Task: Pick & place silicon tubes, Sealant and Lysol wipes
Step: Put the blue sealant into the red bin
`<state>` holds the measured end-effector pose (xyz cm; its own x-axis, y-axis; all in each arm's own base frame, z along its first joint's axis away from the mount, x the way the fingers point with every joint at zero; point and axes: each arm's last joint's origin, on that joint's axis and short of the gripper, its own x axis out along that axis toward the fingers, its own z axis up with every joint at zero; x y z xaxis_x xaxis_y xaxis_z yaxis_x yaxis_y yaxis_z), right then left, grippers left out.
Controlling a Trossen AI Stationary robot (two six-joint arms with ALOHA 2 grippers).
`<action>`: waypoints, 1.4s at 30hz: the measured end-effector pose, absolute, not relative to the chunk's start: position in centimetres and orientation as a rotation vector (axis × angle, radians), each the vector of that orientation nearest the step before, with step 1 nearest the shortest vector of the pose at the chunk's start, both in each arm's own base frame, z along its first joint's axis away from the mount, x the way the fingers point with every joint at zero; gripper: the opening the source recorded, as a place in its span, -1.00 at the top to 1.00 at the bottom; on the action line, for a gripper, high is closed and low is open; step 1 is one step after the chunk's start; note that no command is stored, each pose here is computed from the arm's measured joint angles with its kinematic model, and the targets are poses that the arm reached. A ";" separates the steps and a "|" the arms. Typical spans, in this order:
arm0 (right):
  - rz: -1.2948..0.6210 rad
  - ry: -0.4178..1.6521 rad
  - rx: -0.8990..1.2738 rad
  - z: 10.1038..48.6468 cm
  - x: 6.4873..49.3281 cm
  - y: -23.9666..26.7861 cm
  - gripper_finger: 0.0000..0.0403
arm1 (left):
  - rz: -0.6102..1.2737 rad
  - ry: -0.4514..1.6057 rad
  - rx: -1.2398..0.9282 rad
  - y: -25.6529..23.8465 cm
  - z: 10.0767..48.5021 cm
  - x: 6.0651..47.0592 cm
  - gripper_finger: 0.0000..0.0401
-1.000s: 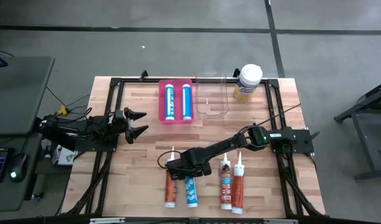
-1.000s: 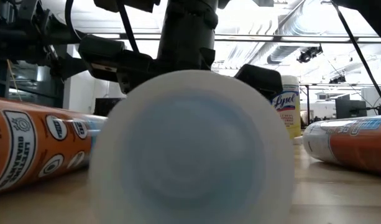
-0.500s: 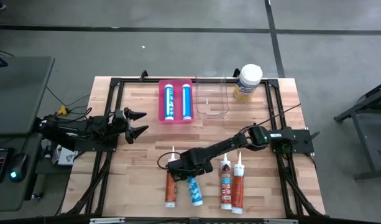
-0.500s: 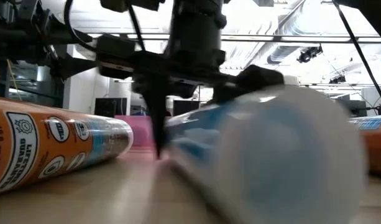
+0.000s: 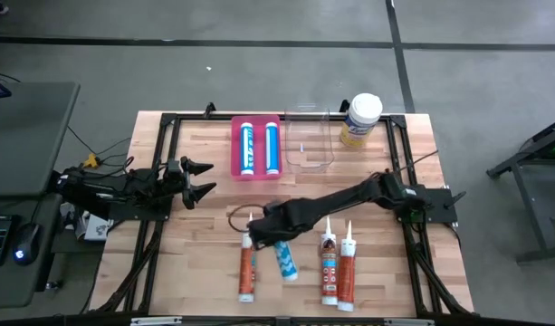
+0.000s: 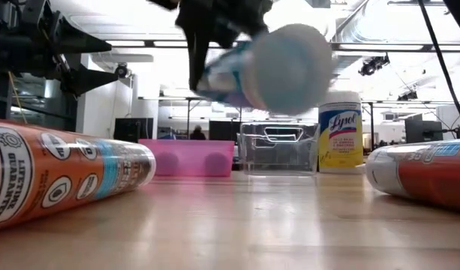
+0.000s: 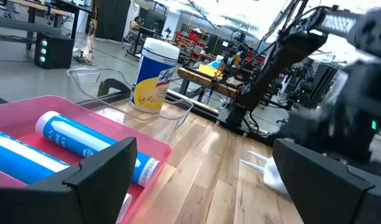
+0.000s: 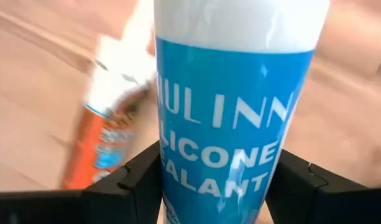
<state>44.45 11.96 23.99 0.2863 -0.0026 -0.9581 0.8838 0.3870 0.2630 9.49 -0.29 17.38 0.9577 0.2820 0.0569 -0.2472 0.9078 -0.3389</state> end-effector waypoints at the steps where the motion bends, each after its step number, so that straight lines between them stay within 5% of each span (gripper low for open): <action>1: -0.740 1.096 0.994 24.8 44.3 11.6 -0.05 | 0.274 -0.105 -0.336 -0.3 17.4 9.5 -0.84; 12: -0.675 0.916 0.851 30.6 43.1 7.0 -0.05 | 0.274 -0.105 -0.335 -0.3 17.4 9.5 -0.84; 30: -0.407 0.636 0.759 33.5 45.7 -6.8 -0.05 | 0.273 -0.105 -0.335 -0.3 17.4 9.5 -0.84; 42: -0.540 0.532 0.908 31.7 45.6 -15.0 -0.05 | 0.273 -0.105 -0.336 -0.3 17.4 9.5 -0.84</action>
<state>45.60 -15.03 31.73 0.7449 -0.2080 -0.6339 0.6370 0.5042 0.5831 9.49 -0.29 17.38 0.9578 0.2818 0.0568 -0.2470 0.9079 -0.3387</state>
